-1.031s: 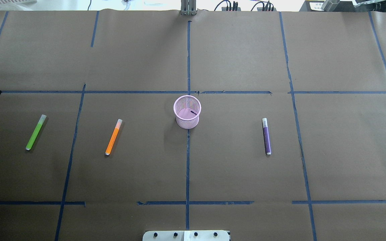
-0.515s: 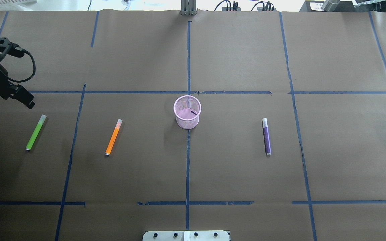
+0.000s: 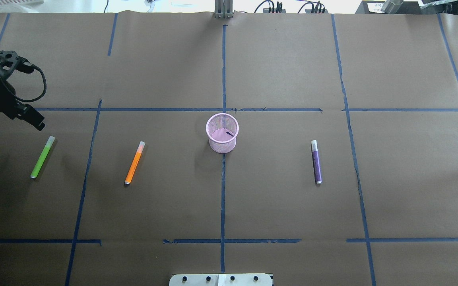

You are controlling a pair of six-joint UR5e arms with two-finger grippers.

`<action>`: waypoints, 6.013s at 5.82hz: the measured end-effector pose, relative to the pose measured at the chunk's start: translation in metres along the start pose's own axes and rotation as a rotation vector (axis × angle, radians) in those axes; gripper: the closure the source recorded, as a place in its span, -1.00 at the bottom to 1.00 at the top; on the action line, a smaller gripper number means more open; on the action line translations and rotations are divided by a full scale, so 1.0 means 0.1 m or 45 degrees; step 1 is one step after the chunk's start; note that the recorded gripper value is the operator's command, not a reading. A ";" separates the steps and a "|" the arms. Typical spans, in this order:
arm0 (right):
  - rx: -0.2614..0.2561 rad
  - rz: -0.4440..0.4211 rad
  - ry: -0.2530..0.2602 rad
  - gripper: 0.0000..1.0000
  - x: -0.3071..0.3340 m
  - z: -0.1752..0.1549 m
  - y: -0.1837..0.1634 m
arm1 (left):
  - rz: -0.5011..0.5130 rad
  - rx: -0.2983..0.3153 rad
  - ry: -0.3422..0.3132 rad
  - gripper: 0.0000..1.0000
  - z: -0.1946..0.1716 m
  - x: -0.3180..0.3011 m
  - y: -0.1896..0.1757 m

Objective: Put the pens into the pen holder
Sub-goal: 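Lower the left gripper onto the green marker and close on it, then lift the green marker upright with the left gripper, then carry the green marker over the lilac cup with the left gripper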

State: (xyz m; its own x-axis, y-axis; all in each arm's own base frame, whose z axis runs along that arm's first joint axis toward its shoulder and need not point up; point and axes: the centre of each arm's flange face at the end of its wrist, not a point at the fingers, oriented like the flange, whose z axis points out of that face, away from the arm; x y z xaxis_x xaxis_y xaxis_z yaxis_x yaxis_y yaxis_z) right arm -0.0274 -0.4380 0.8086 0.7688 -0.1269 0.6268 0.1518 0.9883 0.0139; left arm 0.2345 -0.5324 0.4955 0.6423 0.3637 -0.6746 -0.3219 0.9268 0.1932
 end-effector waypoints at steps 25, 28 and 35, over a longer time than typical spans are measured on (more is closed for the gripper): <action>0.010 0.026 -0.013 -1.00 -0.04 -0.01 -0.03 | -0.043 0.072 0.006 1.00 0.40 0.22 0.00; 0.012 0.025 -0.013 -1.00 -0.04 -0.01 -0.04 | 0.018 0.255 0.023 1.00 -0.56 0.89 -0.43; 0.023 0.014 -0.016 -1.00 -0.07 -0.05 -0.06 | 0.184 0.930 0.323 1.00 -1.21 3.72 -1.14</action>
State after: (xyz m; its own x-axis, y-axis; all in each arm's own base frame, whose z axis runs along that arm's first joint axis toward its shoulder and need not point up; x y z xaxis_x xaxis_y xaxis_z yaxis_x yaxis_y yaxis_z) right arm -0.0304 -0.4433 0.8004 0.7623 -0.1150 0.6369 0.1319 0.9910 0.0210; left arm 0.4258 -0.5145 0.1364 0.4222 0.5346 -0.7321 0.2049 0.7304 0.6515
